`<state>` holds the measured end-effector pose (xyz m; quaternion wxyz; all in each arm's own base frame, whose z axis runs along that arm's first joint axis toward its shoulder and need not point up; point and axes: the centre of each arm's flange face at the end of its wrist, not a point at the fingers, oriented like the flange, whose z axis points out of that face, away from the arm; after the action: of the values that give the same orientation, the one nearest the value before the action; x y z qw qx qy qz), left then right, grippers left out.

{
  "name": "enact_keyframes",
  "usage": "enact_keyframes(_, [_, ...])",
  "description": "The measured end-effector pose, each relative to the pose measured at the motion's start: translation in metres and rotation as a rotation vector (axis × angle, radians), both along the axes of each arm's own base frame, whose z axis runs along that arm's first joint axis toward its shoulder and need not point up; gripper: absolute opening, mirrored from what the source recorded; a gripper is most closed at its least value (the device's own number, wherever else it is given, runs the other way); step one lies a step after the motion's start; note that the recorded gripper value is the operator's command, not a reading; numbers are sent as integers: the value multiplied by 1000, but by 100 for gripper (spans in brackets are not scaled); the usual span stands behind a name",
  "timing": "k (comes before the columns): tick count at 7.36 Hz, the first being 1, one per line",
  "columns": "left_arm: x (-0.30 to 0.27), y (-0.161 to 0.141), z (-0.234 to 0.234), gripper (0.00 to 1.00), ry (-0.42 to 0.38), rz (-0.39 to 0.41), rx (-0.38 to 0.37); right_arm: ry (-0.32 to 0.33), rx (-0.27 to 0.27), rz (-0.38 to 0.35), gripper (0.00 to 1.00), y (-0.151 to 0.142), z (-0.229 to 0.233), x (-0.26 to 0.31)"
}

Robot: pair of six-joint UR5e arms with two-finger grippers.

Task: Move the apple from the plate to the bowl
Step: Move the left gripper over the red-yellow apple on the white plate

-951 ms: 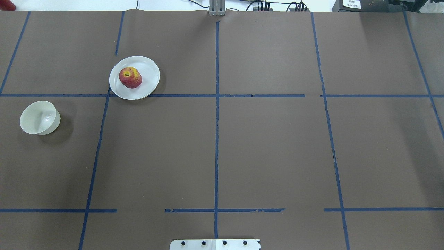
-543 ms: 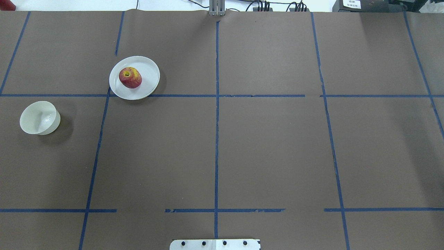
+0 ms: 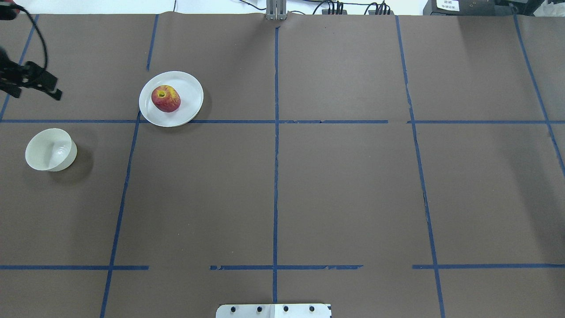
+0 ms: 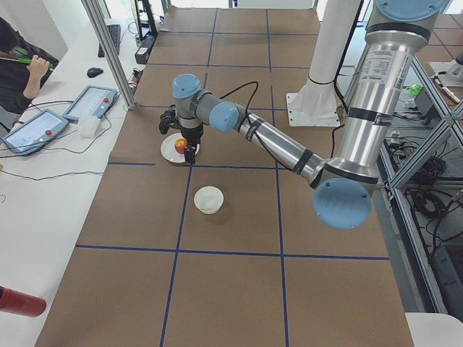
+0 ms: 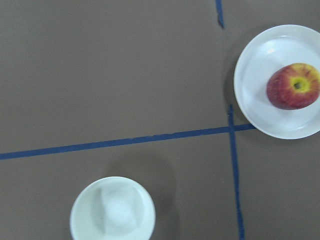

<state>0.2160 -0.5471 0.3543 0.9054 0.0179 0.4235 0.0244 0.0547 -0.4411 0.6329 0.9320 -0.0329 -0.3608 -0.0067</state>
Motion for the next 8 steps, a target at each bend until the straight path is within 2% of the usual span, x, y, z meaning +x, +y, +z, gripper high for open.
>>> enact_keyframes(2, [78,-41,-31,100,-3,-12,-95,0,0,0,100,0,0,0])
enact_keyframes(3, [102,-63,-38,100,-21,-22,-110,0,0,0,100,0,0,0])
enact_keyframes(6, [140,-103,-6,100,-24,-68,-88,0,0,0,100,0,0,0])
enact_keyframes(8, [150,-114,15,100,-10,-87,-81,0,0,0,100,0,0,0])
